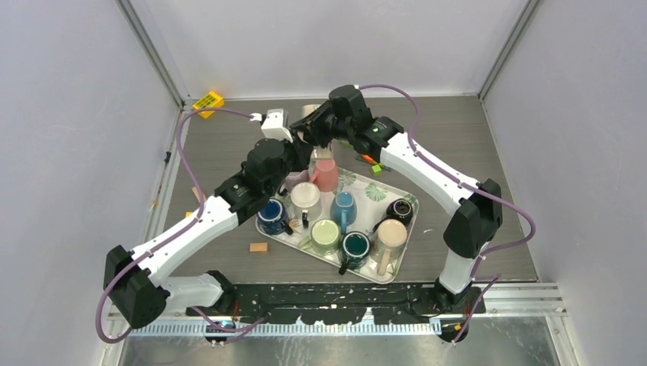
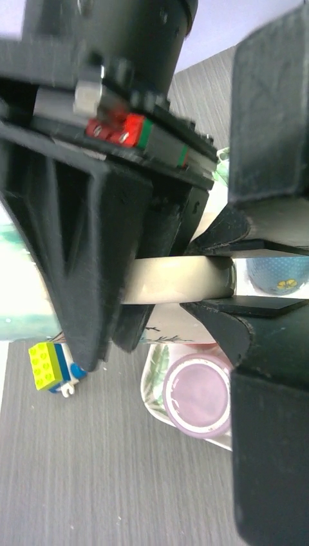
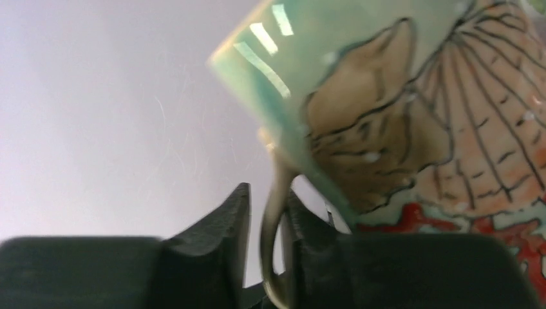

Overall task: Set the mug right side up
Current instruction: Turn over the cup on the tray.

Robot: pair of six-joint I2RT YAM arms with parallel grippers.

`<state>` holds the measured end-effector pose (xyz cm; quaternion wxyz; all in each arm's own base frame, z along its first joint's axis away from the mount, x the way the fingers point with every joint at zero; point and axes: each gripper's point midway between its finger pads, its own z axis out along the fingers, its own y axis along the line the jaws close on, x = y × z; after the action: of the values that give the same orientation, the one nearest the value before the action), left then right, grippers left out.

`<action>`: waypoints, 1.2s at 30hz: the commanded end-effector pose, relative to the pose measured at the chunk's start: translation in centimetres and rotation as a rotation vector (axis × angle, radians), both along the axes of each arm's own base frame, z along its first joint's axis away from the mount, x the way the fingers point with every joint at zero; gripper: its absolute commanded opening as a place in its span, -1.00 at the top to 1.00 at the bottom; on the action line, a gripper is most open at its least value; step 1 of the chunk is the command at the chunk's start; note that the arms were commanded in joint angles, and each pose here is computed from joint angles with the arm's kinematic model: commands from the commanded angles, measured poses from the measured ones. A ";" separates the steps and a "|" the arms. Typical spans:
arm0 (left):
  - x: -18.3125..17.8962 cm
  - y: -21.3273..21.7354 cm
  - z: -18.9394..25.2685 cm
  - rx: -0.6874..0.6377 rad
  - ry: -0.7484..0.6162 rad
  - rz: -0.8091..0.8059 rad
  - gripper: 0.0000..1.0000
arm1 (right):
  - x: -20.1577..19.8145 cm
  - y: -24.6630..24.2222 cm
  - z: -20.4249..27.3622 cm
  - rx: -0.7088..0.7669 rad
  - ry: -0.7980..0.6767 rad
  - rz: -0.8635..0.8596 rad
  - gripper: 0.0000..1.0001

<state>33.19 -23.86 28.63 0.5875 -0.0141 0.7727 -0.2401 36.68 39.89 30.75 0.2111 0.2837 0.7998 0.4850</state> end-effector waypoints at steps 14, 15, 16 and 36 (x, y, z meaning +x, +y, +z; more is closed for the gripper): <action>3.6 4.9 3.8 -0.144 0.160 0.171 1.00 | 0.7 -1.0 7.7 -0.112 -0.459 0.068 -0.49; 3.9 5.1 3.8 -0.161 0.183 0.176 0.99 | 0.8 -1.3 7.7 -0.127 -0.469 0.066 -0.52; 4.1 5.3 3.6 -0.183 0.210 0.182 0.99 | 0.9 -1.5 7.7 -0.139 -0.478 0.064 -0.55; 11.1 12.9 -2.8 -1.172 0.726 0.676 0.99 | -0.4 -9.9 6.0 -0.364 -0.504 -0.072 -0.63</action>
<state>41.11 -10.80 20.86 0.2567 -0.5569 0.7381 -0.2815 36.84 32.31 36.26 0.4419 0.1288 0.7896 0.4058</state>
